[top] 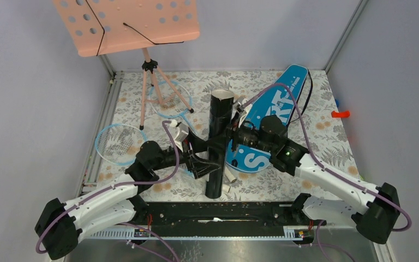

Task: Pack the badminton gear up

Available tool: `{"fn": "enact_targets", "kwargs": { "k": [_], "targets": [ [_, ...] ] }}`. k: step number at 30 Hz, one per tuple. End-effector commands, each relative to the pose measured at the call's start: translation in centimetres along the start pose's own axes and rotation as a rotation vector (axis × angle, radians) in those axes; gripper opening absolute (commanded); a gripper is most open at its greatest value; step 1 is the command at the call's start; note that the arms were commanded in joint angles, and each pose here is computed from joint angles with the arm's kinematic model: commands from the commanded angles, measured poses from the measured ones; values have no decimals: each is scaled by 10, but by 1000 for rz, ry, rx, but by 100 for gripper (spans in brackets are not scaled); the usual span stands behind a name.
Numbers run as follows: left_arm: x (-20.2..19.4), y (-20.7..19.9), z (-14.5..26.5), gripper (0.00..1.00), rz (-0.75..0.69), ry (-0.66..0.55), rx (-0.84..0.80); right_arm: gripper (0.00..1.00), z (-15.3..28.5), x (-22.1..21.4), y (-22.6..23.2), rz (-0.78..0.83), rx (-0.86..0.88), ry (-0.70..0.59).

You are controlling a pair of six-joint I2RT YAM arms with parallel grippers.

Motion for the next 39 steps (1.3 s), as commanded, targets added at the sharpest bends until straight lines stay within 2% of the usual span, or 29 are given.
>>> {"fn": "enact_targets", "kwargs": {
  "k": [1,4,8,12,15,20,23,26,32,38,39],
  "targets": [
    [39,5,1,99,-104,-105,98,48,37,37,-27,42,-416,-78],
    [38,14,10,99,-131,-96,202,44,71,53,-46,44,-619,-39],
    [39,29,23,99,-156,-101,360,42,123,67,-73,-70,-824,55],
    [33,53,34,99,-137,-67,562,42,186,77,-121,-112,-1218,62],
    [27,68,37,99,-133,-36,661,42,236,77,-165,-226,-1488,81],
    [21,80,43,99,-148,-10,751,41,309,72,-230,-405,-1787,171],
    [19,85,47,99,-162,4,787,43,333,68,-261,-462,-1853,252],
    [17,87,49,99,-170,8,810,50,355,62,-290,-517,-1921,321],
    [16,91,52,99,-180,14,844,50,378,36,-338,-658,-1927,446],
    [17,94,54,99,-179,20,869,80,367,49,-331,-633,-1834,341],
    [17,94,54,99,-180,18,869,91,364,55,-325,-624,-1815,307]
  ]
}}
Point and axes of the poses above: each gripper's point midway between its finger pads, its own z axis back along the fingers, its own y axis along the line the jaws close on, x = y × z, the point moved 5 cm from there along z, back along the fingers, and after that the axes turned 10 degrees about -z, right-handed, at the moved point
